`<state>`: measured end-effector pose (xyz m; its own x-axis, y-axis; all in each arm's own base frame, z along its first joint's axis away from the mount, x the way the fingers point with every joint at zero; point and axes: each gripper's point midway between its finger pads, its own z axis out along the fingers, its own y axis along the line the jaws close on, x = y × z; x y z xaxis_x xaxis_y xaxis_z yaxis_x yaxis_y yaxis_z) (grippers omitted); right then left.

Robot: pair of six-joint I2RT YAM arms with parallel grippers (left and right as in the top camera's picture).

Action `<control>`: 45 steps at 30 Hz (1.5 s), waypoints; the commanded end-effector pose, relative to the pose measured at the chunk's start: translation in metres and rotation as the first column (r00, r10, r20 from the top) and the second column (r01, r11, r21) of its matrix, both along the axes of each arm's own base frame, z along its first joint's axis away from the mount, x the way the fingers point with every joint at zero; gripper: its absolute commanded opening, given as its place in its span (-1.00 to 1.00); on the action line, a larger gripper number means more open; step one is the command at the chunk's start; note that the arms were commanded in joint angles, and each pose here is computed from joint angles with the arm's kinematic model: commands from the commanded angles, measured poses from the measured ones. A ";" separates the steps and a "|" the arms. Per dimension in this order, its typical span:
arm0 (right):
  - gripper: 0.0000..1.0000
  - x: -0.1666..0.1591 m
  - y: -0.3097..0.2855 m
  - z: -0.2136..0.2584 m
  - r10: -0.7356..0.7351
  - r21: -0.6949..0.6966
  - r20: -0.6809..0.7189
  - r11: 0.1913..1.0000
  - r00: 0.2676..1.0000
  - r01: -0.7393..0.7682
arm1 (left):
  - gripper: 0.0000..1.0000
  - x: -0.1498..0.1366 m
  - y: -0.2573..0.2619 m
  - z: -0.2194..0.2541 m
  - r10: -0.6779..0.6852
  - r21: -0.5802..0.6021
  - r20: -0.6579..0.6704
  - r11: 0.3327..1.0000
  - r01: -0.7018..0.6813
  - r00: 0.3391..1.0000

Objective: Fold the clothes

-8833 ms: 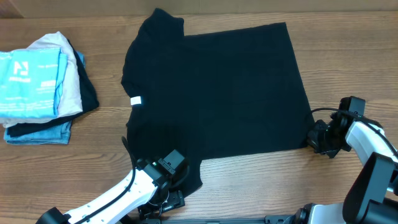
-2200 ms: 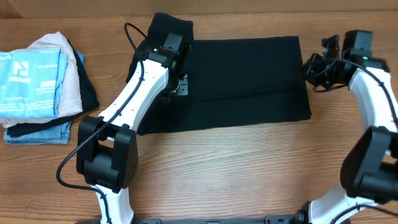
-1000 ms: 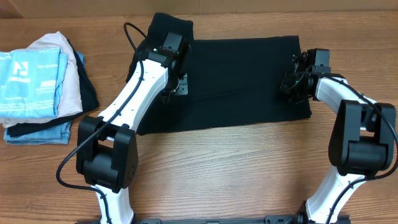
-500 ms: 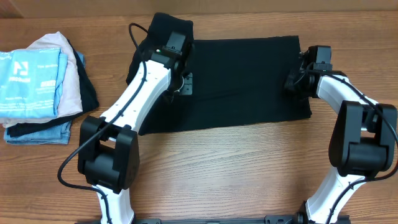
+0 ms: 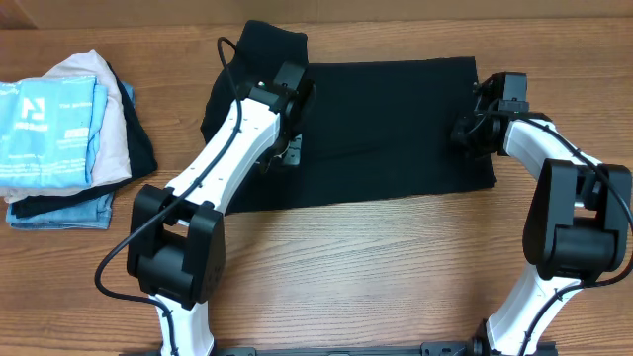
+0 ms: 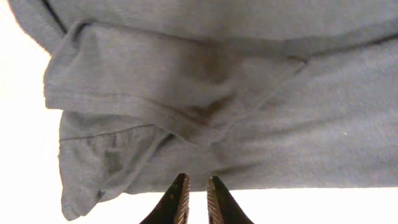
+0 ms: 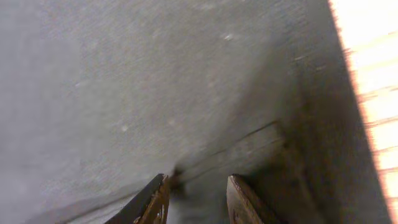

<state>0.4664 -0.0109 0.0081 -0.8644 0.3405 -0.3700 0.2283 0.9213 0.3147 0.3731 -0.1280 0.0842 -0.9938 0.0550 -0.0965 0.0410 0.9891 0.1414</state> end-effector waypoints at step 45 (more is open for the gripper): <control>-0.31 -0.042 0.023 0.038 0.072 0.099 -0.102 0.993 0.992 -0.062 | -0.91 -0.018 0.135 -0.042 0.424 0.102 -0.109 0.905 -0.414 0.899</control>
<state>0.4156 0.0100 0.0145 -0.9273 0.3358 -0.1653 0.2591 0.8946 0.3641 0.3448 0.0089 0.0433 -0.9351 -0.3527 0.0350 -0.3293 0.9011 0.2822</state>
